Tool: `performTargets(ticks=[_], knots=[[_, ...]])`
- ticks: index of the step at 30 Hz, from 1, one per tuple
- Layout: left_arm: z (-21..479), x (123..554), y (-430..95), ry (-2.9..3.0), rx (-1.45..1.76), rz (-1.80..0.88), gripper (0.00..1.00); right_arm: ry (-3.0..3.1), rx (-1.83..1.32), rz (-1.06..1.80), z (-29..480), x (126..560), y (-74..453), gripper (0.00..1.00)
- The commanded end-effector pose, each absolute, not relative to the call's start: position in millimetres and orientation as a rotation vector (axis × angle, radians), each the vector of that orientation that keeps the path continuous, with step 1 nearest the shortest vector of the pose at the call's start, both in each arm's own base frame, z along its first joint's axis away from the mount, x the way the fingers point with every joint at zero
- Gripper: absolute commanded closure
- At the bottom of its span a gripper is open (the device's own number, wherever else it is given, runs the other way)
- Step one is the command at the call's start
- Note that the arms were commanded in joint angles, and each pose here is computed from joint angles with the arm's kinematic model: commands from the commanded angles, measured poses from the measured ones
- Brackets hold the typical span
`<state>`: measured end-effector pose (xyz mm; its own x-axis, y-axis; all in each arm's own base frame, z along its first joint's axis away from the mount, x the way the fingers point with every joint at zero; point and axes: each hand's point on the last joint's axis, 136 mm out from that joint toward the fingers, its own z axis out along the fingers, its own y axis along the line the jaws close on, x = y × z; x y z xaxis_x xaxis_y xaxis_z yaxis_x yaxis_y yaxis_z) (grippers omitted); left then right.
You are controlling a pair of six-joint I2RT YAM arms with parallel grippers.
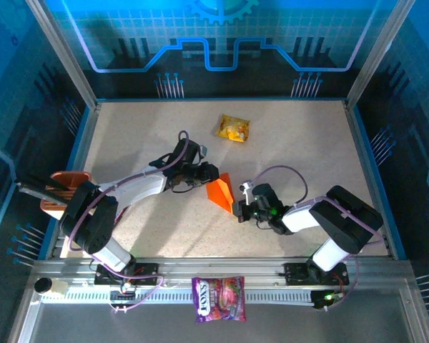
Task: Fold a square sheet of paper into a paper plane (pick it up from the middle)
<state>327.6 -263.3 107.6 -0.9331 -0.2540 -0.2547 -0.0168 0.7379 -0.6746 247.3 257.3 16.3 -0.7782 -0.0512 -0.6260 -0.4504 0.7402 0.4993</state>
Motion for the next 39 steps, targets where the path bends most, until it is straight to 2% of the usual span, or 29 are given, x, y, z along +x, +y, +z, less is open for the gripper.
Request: performTargets(ticks=[1,5,13,25,33,39], knots=[[102,324,-270,2.608,-0.211,-1.095,0.8,2.476,-0.343,0.948,-10,228,252,0.94],[93,318,-281,2.63,-0.186,-1.17,0.87,2.511,-0.3,0.999,-13,227,251,0.93],[82,316,-305,2.637,-0.134,-1.238,0.87,2.551,-0.258,1.042,-17,227,250,0.91],[56,325,-306,2.679,-0.171,-1.177,0.88,2.55,-0.273,1.001,-7,235,250,0.84],[47,325,-303,2.705,-0.186,-1.138,0.88,2.569,-0.283,0.991,-9,236,251,0.95],[43,327,-302,2.711,-0.19,-1.112,0.88,2.568,-0.283,1.059,-5,234,255,0.98]])
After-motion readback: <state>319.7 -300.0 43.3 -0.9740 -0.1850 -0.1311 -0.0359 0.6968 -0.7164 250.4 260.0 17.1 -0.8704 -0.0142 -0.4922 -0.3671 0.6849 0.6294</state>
